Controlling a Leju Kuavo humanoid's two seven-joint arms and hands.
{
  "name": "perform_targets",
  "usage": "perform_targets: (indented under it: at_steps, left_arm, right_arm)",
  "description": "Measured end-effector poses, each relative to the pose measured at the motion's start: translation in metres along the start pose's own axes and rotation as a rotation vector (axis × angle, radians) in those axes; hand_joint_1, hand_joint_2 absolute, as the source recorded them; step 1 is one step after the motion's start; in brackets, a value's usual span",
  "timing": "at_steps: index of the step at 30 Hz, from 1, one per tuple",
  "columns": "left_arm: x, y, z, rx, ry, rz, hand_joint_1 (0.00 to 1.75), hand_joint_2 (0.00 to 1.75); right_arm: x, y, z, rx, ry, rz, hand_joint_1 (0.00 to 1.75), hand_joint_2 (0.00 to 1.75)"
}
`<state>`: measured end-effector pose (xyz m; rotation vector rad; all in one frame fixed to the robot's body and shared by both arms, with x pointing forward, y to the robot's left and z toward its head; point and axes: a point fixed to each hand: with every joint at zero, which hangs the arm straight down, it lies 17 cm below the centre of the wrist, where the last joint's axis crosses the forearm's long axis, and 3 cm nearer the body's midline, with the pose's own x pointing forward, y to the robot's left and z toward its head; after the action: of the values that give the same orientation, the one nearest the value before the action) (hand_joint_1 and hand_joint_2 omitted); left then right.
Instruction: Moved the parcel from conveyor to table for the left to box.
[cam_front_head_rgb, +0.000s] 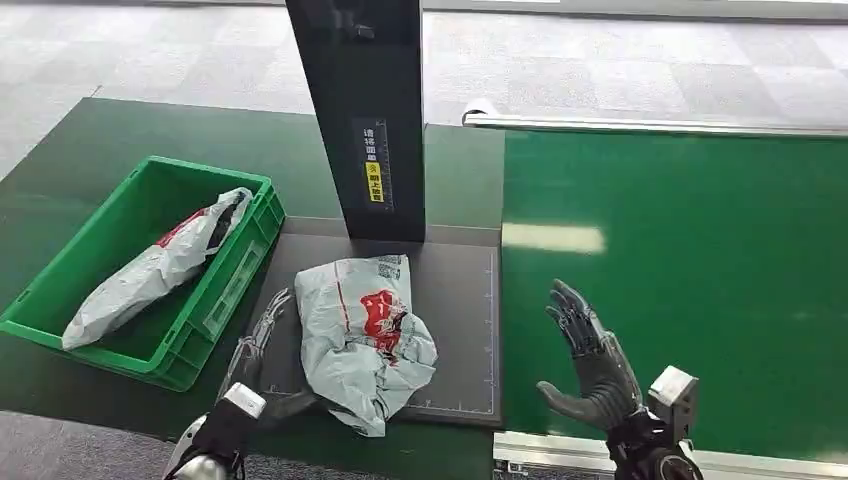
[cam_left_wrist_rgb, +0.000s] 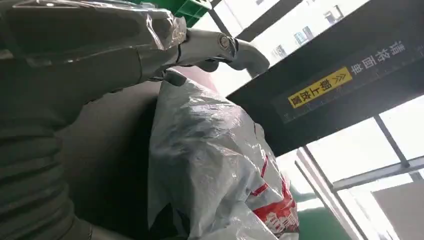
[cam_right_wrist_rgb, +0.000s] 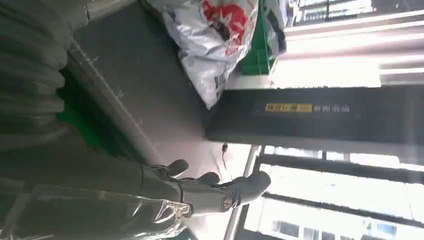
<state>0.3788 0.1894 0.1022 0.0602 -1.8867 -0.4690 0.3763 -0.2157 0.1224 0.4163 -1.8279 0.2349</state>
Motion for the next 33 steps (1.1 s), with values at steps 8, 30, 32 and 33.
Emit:
perform_targets:
  at_steps: [8,30,32,33]
  left_arm:
    - [0.007,-0.018,0.002,-0.107,-0.035,-0.068,0.00,1.75]
    - [-0.009,-0.114,0.011,-0.330,-0.023,-0.265,1.75,1.75]
    - [-0.012,-0.117,0.012,-0.335,-0.020,-0.276,1.75,1.75]
    - [-0.012,-0.118,0.012,-0.336,-0.020,-0.280,1.75,1.75]
  right_arm:
    - [-0.007,-0.027,0.022,-0.124,0.036,0.095,0.00,1.75]
    - [-0.007,-0.021,0.018,-0.151,0.018,0.051,0.00,1.75]
    - [-0.007,-0.020,0.017,-0.148,0.016,0.047,0.00,1.75]
    - [-0.007,-0.019,0.016,-0.147,0.014,0.047,0.00,1.75]
